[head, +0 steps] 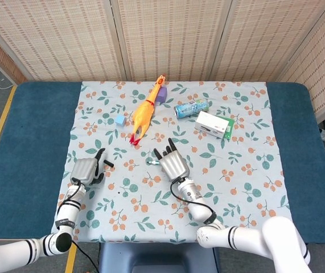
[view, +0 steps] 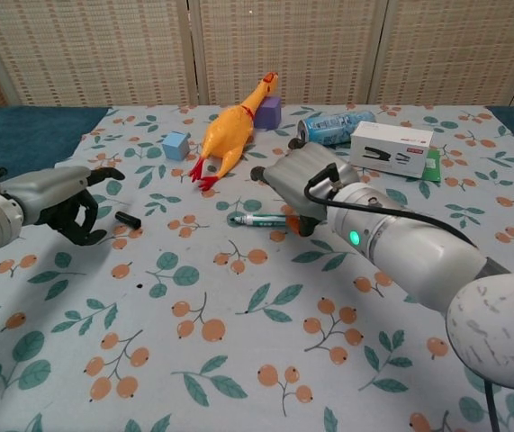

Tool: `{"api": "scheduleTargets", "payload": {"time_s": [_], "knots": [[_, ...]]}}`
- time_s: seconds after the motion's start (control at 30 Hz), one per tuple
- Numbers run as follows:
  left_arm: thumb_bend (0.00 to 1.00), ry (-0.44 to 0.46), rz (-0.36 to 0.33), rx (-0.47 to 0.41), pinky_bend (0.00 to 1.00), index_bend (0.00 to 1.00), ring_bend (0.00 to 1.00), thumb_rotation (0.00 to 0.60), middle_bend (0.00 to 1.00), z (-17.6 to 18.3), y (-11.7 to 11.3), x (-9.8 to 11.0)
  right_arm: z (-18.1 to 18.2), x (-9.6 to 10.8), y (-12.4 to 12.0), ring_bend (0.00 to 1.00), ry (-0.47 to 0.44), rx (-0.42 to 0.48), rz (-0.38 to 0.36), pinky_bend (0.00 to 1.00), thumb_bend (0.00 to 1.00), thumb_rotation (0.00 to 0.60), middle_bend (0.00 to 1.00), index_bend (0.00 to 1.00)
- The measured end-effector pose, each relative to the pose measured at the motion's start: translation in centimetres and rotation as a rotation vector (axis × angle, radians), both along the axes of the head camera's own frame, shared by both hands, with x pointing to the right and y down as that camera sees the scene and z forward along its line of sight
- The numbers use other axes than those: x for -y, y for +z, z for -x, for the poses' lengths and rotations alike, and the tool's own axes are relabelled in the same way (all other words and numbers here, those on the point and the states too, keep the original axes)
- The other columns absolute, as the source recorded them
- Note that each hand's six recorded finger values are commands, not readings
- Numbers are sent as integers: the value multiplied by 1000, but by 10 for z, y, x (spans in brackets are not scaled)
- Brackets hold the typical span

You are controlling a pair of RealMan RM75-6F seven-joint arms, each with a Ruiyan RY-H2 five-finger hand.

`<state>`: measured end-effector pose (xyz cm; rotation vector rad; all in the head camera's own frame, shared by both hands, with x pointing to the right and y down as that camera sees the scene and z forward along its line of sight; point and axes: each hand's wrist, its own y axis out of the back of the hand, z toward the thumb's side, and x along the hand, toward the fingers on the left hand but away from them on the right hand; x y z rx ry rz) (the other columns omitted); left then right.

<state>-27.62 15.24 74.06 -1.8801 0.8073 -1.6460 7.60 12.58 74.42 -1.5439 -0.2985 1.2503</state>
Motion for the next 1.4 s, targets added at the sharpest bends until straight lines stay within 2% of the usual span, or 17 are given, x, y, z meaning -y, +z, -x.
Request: {"api": "scheduleTargets", "payload": {"time_s": [0.17, 0.23, 0.3, 0.37, 0.4, 0.47, 0.53, 0.67, 0.73, 0.8, 0.9, 0.93, 1.0, 1.07, 1.27, 1.4], "knots": [[370, 7, -24, -24, 871, 46, 709, 600, 611, -4, -14, 2, -6, 3, -9, 126, 20, 13, 6, 0, 228, 600, 269, 0], [373, 7, -37, -36, 861, 46, 657, 600, 573, -4, -23, 3, -10, 5, -15, 102, 33, 25, 7, 0, 224, 600, 242, 0], [375, 4, -52, -51, 845, 47, 543, 600, 467, 0, -35, 4, -14, 6, -21, 48, 47, 38, 7, 0, 207, 600, 188, 0], [372, -3, -73, -65, 781, 43, 332, 600, 285, 6, -48, 4, -24, 6, -32, 10, 70, 54, 5, 0, 182, 600, 116, 0], [372, -9, -91, -73, 727, 37, 241, 600, 213, 13, -57, 2, -30, 6, -37, 1, 81, 60, 3, 0, 165, 600, 65, 0], [371, -20, -123, -79, 545, 14, 59, 600, 67, 29, -72, -1, -52, 4, -53, 0, 116, 68, -3, 0, 140, 600, 6, 0], [371, -37, -161, -82, 404, 2, 2, 600, 9, 51, -88, -11, -87, 0, -71, 0, 170, 69, -18, 0, 133, 600, 0, 0], [371, -73, -260, -70, 246, 0, 0, 600, 0, 93, -118, -33, -178, -14, -104, 0, 307, 30, -78, 0, 132, 600, 0, 0], [371, -99, -319, -34, 186, 0, 0, 600, 0, 118, -131, -48, -225, -27, -122, 0, 386, 15, -120, 0, 132, 600, 0, 0], [371, -128, -362, 23, 163, 0, 0, 600, 0, 146, -141, -66, -254, -41, -137, 0, 449, 23, -157, 0, 132, 600, 0, 0], [368, -134, -358, 107, 156, 0, 0, 600, 0, 176, -147, -92, -293, -64, -161, 0, 551, 60, -222, 0, 132, 600, 0, 0], [366, -127, -351, 121, 156, 0, 0, 600, 0, 180, -148, -95, -305, -73, -170, 0, 584, 77, -247, 0, 131, 600, 0, 0], [365, -114, -332, 132, 155, 0, 0, 600, 0, 183, -150, -98, -323, -86, -181, 0, 611, 88, -272, 0, 131, 600, 0, 0], [363, -107, -314, 130, 154, 0, 0, 600, 0, 182, -153, -99, -337, -97, -188, 0, 599, 77, -276, 0, 131, 600, 0, 0], [365, -72, -295, 116, 154, 0, 0, 600, 0, 177, -158, -100, -349, -94, -204, 0, 597, 90, -277, 0, 130, 600, 0, 0], [364, -56, -287, 83, 154, 0, 0, 600, 0, 171, -161, -103, -350, -94, -199, 0, 606, 104, -228, 0, 130, 600, 0, 0]]}}
